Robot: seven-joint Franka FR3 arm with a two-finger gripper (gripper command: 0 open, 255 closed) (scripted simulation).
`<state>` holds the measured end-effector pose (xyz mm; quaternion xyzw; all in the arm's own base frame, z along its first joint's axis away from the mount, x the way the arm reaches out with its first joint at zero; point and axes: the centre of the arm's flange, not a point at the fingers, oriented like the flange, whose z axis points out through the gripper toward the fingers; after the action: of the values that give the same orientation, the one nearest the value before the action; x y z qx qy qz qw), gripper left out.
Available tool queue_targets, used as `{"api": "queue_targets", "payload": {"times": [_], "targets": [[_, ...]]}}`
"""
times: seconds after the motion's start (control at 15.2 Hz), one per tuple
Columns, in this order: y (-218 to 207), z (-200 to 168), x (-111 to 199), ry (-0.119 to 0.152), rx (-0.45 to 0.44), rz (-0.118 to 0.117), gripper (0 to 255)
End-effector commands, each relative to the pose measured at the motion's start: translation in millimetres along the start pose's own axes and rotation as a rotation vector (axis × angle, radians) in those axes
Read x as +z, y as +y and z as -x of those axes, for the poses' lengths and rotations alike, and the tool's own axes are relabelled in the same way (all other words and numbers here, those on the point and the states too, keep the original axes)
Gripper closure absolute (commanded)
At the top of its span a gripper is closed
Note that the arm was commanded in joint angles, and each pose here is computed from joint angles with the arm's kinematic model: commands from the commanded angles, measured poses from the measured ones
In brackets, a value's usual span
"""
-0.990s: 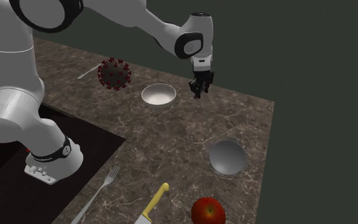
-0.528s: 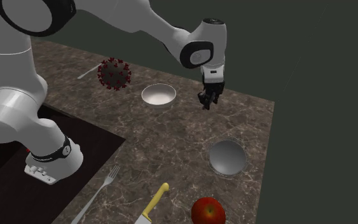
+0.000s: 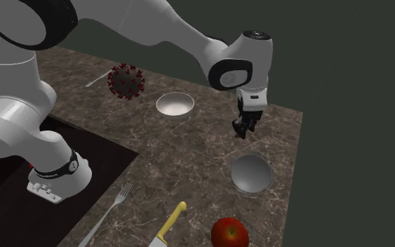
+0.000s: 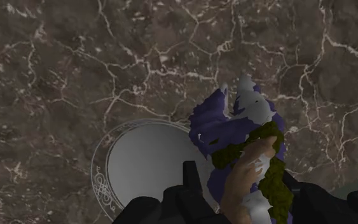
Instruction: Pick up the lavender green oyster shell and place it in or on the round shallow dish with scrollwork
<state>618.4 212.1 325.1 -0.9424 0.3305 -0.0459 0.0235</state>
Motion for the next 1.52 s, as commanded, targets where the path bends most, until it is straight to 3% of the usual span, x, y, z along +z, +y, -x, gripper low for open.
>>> {"api": "queue_targets", "payload": {"times": [0.0, 0.26, 1.19, 1.45], "targets": [[12, -25, 1, 0.000, -0.001, 0.000, 255], [33, -81, 2, 0.000, -0.001, 0.000, 255], [39, -75, 76, 0.000, -0.001, 0.000, 255], [39, -75, 77, 0.000, -0.001, 0.000, 255]]}}
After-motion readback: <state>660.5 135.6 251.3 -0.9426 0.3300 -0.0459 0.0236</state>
